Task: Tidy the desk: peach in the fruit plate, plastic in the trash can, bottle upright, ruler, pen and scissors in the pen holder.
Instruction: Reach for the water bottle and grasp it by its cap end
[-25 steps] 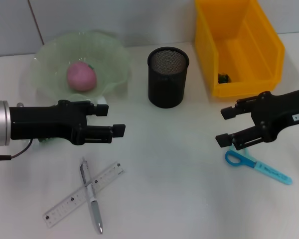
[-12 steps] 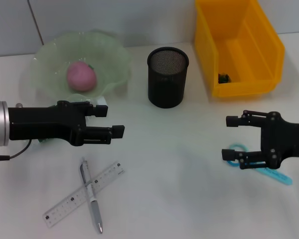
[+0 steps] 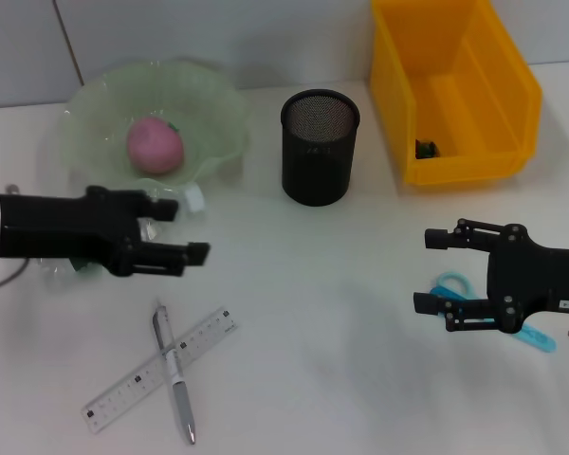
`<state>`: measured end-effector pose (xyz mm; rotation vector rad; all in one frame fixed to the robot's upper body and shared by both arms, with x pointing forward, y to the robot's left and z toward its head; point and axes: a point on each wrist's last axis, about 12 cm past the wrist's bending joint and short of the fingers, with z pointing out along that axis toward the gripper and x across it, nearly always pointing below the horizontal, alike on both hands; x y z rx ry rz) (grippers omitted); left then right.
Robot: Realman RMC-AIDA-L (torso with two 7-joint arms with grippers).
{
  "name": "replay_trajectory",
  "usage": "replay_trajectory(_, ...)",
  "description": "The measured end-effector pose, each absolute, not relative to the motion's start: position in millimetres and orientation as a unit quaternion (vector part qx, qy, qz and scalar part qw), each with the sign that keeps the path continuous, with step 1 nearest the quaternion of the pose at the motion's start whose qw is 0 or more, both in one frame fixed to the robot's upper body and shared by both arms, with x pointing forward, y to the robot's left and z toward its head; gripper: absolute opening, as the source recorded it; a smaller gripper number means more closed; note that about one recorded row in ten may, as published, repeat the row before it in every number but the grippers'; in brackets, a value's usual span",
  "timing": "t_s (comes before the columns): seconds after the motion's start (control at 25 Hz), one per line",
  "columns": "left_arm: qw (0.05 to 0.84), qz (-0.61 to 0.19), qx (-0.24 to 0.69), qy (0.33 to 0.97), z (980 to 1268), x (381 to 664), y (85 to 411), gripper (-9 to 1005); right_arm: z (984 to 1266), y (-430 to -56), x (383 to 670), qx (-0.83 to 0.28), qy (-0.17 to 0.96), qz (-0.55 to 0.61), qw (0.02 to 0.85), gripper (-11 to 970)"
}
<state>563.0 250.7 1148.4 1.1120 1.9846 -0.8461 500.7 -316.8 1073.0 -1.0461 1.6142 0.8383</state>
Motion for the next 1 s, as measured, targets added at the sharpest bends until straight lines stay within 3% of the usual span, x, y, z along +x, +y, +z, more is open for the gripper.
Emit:
replay_trajectory(0.52, 0.313, -0.162, 0.494, 0.795, 1185, 585, 233, 811, 1076, -318, 504, -0.42, 0.676, 0.353, 0.492, 827)
replay_trajectory(0.72, 0.271, -0.079, 0.534, 0.797, 1185, 599, 205, 811, 1076, -319, 504, -0.42, 0.677, 0.352, 0.491, 827)
replay_trajectory(1.0, 0.213, 0.009, 0.548, 0.809, 1174, 612, 193, 811, 1076, -319, 503, -0.416, 0.679, 0.356, 0.49, 827)
